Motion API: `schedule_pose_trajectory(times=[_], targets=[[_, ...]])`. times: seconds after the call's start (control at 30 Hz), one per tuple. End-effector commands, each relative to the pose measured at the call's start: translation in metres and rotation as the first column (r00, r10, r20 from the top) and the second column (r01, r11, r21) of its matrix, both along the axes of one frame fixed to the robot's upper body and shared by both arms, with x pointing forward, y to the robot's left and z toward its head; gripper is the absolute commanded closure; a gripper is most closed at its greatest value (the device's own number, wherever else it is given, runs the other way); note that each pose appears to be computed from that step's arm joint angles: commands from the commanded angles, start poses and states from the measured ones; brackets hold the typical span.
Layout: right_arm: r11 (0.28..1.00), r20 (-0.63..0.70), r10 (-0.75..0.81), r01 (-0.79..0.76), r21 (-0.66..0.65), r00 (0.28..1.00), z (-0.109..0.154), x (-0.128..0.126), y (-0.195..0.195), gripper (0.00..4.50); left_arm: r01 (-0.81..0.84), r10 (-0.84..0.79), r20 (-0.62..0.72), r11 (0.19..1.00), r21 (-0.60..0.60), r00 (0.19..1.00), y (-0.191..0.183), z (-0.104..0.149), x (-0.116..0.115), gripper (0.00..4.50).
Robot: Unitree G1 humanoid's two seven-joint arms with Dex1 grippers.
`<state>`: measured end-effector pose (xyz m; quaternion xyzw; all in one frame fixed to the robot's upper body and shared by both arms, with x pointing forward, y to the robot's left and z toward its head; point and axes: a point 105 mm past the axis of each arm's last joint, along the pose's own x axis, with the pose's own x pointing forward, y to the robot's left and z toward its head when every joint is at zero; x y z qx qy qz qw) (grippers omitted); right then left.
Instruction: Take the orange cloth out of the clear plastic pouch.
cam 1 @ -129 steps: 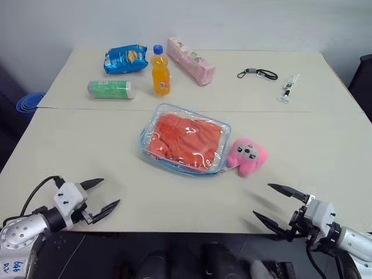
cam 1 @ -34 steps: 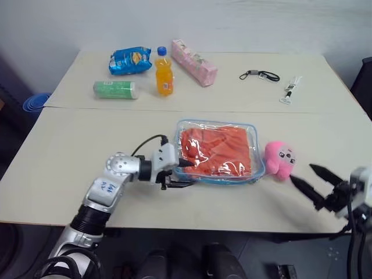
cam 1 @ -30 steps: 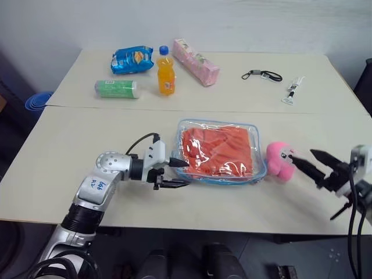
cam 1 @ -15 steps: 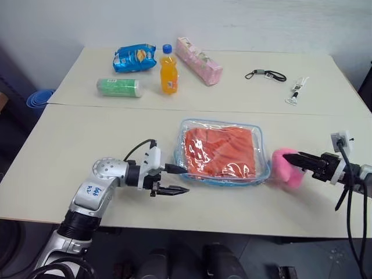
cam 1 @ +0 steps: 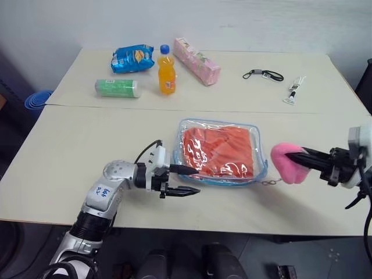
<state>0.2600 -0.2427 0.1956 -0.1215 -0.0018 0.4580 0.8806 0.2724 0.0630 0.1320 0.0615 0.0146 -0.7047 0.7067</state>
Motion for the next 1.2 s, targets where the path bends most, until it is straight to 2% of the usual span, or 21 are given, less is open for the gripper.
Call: schedule_pose_trajectory(times=[0.03, 0.17, 0.33, 0.4, 0.5, 0.53, 0.67, 0.83, 0.93, 1.03, 1.13, 1.2], targets=[[0.993, 0.201, 0.1, -0.086, -0.076, 0.974, 0.011, -0.012, 0.027, 4.49, 0.005, -0.005, 0.023, 1.0, 0.002, 1.0, -0.001, 0.003, 0.002, 1.65], [0.975, 0.253, 0.214, -0.193, -0.107, 0.944, 0.0, -0.022, 0.057, 4.49, 0.003, -0.003, 0.012, 1.0, 0.002, 1.0, -0.003, 0.001, 0.004, 1.65], [0.959, 0.182, 0.276, -0.257, -0.119, 0.944, -0.03, -0.02, 0.075, 4.49, -0.006, 0.006, -0.007, 1.0, -0.004, 1.0, -0.002, 0.0, 0.007, 1.65], [0.944, 0.109, 0.318, -0.304, -0.131, 0.942, -0.05, -0.019, 0.082, 4.49, -0.014, 0.014, -0.017, 1.0, 0.003, 1.0, 0.0, -0.001, 0.01, 1.65], [0.922, 0.136, 0.363, -0.335, -0.196, 0.922, -0.067, -0.011, 0.089, 3.53, -0.018, 0.018, -0.02, 1.0, 0.01, 1.0, 0.003, -0.003, 0.013, 1.65], [0.929, 0.126, 0.355, -0.334, -0.158, 0.926, -0.069, -0.008, 0.092, 3.23, -0.019, 0.019, -0.02, 1.0, 0.012, 1.0, 0.003, -0.003, 0.014, 1.65], [0.92, 0.154, 0.383, -0.361, -0.149, 0.911, -0.067, -0.002, 0.1, 1.81, -0.023, 0.023, -0.02, 1.0, 0.016, 1.0, 0.004, -0.004, 0.016, 1.65], [0.926, 0.184, 0.373, -0.352, -0.134, 0.91, -0.03, -0.02, 0.077, 0.05, 0.0, 0.0, -0.015, 1.0, -0.026, 1.0, 0.018, 0.004, 0.013, 1.65], [0.943, 0.188, 0.325, -0.302, -0.142, 0.927, -0.011, -0.025, 0.055, 0.02, 0.043, -0.043, -0.006, 0.998, -0.036, 0.999, 0.031, 0.011, 0.004, 1.65], [0.94, 0.14, 0.279, -0.24, -0.243, 0.95, -0.012, -0.024, 0.018, 0.02, 0.095, -0.094, 0.054, 0.995, -0.013, 0.994, 0.044, 0.018, -0.01, 1.65], [0.895, 0.129, 0.279, -0.209, -0.394, 0.952, -0.026, -0.015, -0.004, 0.0, 0.124, -0.123, 0.064, 0.992, -0.023, 0.99, 0.044, 0.026, -0.017, 1.08], [0.852, 0.139, 0.298, -0.197, -0.485, 0.944, -0.038, -0.003, -0.01, 0.0, 0.138, -0.135, 0.094, 0.99, -0.029, 0.986, 0.04, 0.034, -0.02, 0.5]])
